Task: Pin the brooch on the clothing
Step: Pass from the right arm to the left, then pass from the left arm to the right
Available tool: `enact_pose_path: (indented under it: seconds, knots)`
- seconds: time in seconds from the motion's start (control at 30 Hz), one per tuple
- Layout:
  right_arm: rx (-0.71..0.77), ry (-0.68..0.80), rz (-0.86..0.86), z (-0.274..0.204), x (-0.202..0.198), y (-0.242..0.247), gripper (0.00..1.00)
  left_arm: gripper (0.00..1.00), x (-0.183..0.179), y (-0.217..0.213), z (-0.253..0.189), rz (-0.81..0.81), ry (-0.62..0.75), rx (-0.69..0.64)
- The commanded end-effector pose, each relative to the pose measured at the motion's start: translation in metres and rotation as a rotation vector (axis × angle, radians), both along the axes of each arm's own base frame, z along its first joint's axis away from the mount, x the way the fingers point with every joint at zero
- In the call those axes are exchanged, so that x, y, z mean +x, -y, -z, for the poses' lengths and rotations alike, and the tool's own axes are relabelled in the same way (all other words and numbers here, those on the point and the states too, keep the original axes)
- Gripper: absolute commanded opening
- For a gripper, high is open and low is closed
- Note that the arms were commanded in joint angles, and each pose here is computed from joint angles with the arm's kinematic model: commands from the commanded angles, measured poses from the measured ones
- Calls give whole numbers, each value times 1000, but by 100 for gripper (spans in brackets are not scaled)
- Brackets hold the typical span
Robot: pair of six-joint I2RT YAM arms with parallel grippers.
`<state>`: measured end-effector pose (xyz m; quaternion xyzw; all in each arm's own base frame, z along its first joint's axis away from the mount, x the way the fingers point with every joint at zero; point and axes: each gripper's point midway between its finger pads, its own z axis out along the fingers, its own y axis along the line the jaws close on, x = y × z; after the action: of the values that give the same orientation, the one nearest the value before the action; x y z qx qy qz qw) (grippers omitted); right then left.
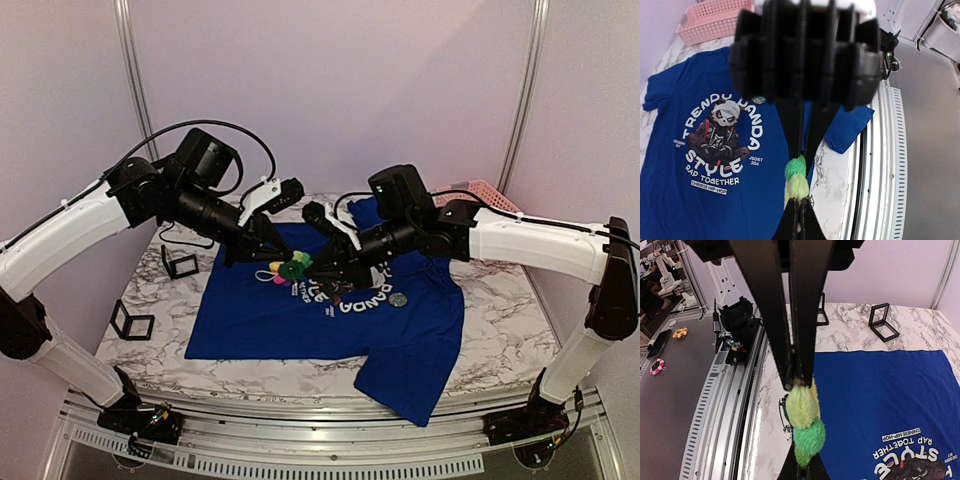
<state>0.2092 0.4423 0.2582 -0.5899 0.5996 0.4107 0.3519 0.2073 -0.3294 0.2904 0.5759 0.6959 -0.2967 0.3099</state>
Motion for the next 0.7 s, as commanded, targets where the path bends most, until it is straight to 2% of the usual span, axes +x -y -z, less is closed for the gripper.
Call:
enact_pose_path:
  seconds: [0.0, 0.03, 0.13, 0.2, 0.37, 0.53, 0.67]
  knots:
    - [57, 51, 34, -19, 3, 2, 0, 0, -10, 1, -7, 21, 4, -14]
    - [68, 63, 57, -20, 8, 3, 6, 0, -7, 1, -15, 14, 26, -38]
    - [149, 76, 132, -29, 26, 16, 34, 0, 10, -4, -47, -51, 114, -135]
    - [250, 92, 200, -49, 42, 32, 46, 0, 25, -8, -73, -115, 168, -220]
    - [473, 120, 355, -84, 61, 58, 55, 0, 46, -7, -143, -208, 233, -480]
    - [787, 94, 300, -137, 50, 63, 61, 0, 46, 6, -209, -195, 86, -809]
    - [1001, 18, 296, -170, 47, 70, 62, 0, 46, 9, -229, -203, 52, -920]
